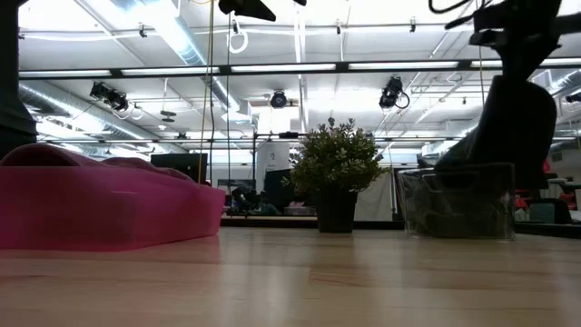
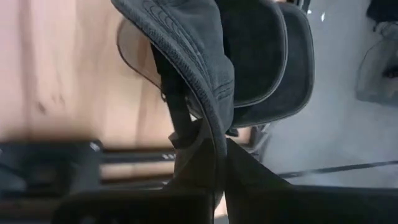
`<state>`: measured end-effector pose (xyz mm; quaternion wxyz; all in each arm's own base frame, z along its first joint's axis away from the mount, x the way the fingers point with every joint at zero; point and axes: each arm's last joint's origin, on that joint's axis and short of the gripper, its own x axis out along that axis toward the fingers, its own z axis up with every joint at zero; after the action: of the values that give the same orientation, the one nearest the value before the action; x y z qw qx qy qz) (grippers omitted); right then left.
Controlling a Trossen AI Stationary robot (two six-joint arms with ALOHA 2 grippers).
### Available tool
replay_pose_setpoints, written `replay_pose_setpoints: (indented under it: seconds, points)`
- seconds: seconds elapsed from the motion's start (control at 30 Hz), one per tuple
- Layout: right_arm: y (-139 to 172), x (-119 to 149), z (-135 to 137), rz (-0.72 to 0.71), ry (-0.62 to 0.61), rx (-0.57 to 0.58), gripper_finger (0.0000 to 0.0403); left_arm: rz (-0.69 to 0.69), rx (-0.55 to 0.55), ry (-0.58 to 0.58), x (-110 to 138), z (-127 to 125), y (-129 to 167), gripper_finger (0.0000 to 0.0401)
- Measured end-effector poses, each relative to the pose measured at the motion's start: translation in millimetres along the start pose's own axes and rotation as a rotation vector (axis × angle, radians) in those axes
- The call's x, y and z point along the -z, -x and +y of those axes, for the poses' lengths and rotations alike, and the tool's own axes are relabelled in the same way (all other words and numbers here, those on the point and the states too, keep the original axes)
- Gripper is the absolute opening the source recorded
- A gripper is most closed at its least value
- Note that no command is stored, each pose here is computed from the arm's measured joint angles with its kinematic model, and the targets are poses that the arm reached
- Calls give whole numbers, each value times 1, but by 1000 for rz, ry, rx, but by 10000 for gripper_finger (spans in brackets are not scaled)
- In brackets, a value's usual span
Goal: Pick & Place hat
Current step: Put the black cap into the transparent bin
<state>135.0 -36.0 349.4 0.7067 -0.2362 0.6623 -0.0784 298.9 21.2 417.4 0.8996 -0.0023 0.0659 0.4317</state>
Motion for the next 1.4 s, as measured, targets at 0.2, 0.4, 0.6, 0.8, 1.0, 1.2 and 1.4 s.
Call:
replay_pose_setpoints:
  seconds: [0.2, 0.4, 0.6, 0.8, 1.0, 1.2, 1.4]
  points:
    - [-16, -12, -12, 99, 103, 16, 6, 0, 6, 28, 0, -1, 1, 392]
    - [-25, -27, -18, 42, 173, -12, 6, 0, 6, 55, 0, -1, 1, 392]
    - [-31, -38, -20, -17, 235, -60, 5, 3, 6, 51, 1, -2, 0, 392]
    - [-46, -47, -27, -44, 179, -178, 5, 3, 7, 70, 1, -2, 0, 392]
    - [-63, -54, -41, -59, 132, -213, 5, 6, 21, 68, 1, -3, 0, 392]
    - [-81, -57, -54, -106, 62, -298, 5, 10, 21, 62, 2, -3, 0, 392]
    - [-107, -58, -55, -115, 45, -276, 5, 16, 20, 55, 3, -3, 0, 392]
